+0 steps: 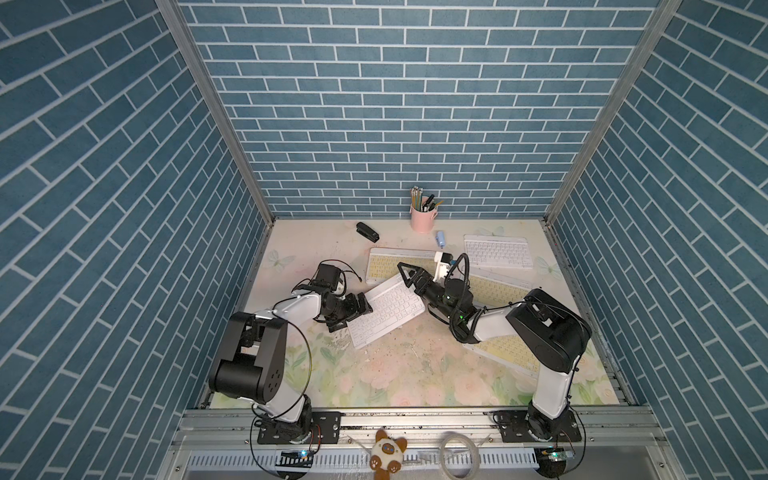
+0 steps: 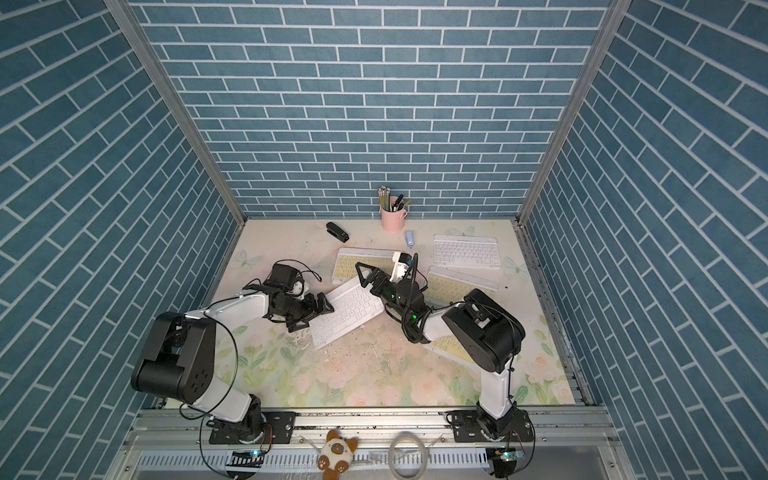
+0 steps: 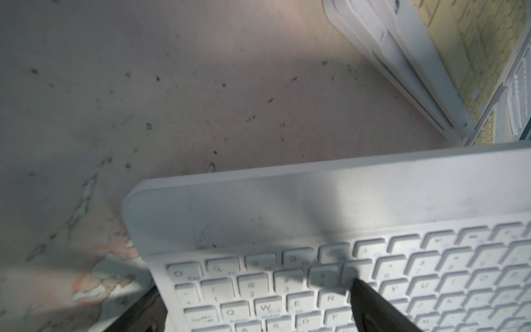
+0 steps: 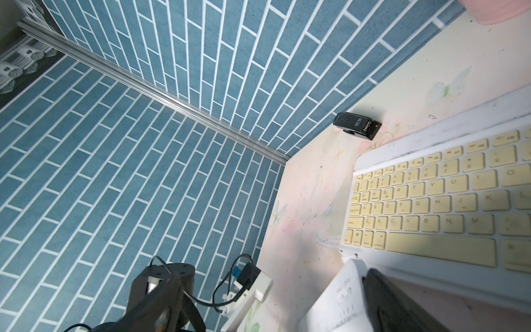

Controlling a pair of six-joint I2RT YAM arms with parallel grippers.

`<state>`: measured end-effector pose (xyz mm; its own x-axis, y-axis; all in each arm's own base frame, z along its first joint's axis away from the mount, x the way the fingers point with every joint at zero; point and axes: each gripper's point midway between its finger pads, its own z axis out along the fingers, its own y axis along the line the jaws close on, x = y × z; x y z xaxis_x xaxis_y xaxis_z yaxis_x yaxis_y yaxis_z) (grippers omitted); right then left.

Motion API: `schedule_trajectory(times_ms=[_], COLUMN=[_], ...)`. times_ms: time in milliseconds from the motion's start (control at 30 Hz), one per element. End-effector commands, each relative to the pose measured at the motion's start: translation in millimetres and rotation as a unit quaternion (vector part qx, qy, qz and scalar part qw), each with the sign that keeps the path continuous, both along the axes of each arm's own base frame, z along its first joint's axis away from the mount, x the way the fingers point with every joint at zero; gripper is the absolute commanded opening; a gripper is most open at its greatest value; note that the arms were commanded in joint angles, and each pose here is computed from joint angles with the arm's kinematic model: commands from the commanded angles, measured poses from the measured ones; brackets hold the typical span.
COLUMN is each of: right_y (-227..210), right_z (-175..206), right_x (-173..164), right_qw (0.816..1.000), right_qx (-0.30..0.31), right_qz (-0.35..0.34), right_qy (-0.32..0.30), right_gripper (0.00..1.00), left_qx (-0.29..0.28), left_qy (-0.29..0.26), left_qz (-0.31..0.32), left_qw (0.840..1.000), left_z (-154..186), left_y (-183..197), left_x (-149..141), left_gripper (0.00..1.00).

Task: Stack the numeric keypads
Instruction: Pick up the numeric keypad from the center of the board.

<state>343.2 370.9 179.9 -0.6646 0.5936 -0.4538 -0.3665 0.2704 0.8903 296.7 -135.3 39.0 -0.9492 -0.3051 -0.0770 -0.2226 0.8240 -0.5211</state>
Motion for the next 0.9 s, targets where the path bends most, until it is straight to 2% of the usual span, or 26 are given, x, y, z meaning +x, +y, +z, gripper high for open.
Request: schedule_trajectory(times_ms=[0,200,500,867], right_y=[39.4,44.4,53.2,51.1], right_z=[-8.0,0.4,2.1,-9.7], right_x=[-45.2,-46.0,-49.2,-37.1], right_qw=[0.992,0.990,0.989,0.984], right_qx=[0.041,0.070,0.082,0.116], right_qz=[0.099,0.097,0.089,0.032], right_qy=[0.066,0.073,0.086,0.135], right_gripper=[0.98,0.98,0.98,0.96], left_qx=[-0.022,-0.022,-0.025,-0.028], left_qy=[0.014,0.014,0.013,0.011], left_qz=[-0.019,-0.019,-0.020,-0.021], left_qw=[0.999,0.999,0.999,0.999], left_z=[-8.6,-8.4,-8.0,-7.2], left_y=[-10.9,-10.8,-11.7,-12.6], left_x=[-10.7,-11.1,-10.5,-11.1], left_gripper=[0.99,1.00,1.00,1.00])
